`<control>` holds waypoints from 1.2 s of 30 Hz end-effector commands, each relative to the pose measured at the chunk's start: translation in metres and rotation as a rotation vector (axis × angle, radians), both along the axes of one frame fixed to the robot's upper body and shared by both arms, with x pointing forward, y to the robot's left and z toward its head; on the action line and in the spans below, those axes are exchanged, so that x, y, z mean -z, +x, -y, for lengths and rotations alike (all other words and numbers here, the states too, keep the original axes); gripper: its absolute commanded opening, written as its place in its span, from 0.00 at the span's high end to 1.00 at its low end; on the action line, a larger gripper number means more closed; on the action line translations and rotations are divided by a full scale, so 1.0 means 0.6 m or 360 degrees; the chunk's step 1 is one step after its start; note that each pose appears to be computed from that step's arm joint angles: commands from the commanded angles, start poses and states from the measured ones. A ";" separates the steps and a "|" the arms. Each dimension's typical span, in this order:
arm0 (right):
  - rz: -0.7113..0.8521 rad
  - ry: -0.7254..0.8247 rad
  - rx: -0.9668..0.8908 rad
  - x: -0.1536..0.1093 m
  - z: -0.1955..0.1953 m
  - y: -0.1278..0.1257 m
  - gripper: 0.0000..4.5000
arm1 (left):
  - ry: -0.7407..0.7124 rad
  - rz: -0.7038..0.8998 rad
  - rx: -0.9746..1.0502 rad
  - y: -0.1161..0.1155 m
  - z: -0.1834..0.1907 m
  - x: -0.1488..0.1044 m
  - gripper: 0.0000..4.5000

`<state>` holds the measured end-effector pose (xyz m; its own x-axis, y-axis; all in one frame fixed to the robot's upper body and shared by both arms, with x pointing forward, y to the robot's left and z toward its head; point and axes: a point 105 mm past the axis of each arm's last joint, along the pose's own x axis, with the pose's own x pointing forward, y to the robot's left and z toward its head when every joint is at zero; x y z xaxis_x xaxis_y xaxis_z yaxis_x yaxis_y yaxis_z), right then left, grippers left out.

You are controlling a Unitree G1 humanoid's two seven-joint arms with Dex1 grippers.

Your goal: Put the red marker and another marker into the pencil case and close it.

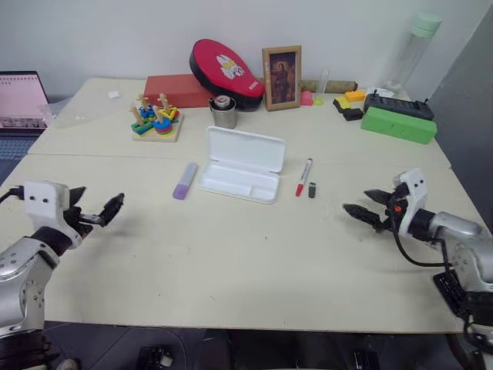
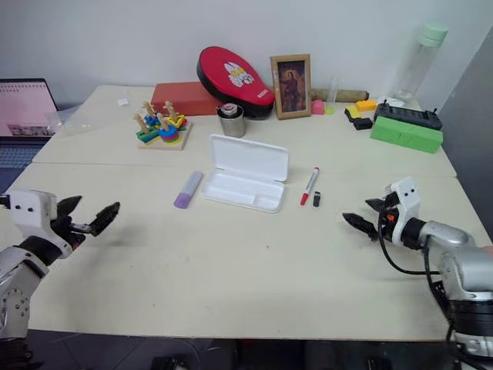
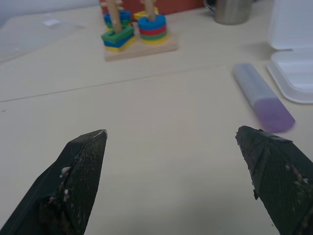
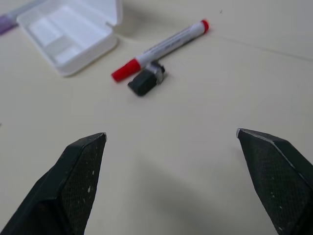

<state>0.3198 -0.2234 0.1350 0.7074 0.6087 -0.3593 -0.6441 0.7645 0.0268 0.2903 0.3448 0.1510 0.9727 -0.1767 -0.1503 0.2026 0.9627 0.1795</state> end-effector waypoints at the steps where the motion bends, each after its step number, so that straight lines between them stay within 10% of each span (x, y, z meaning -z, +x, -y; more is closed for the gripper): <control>1: 0.0073 -0.0005 -0.0105 -0.044 -0.014 0.002 0.00 | 0.0070 -0.0040 0.0160 -0.016 0.014 -0.024 0.00; 30: 0.0017 -0.0004 -0.0260 -0.034 -0.054 0.021 0.00 | 0.0089 -0.0238 0.0256 -0.052 0.036 0.000 0.00; 36: 0.0131 0.0157 -0.0583 -0.064 -0.166 0.016 0.00 | 0.0094 -0.0228 0.0495 -0.043 0.103 0.008 0.00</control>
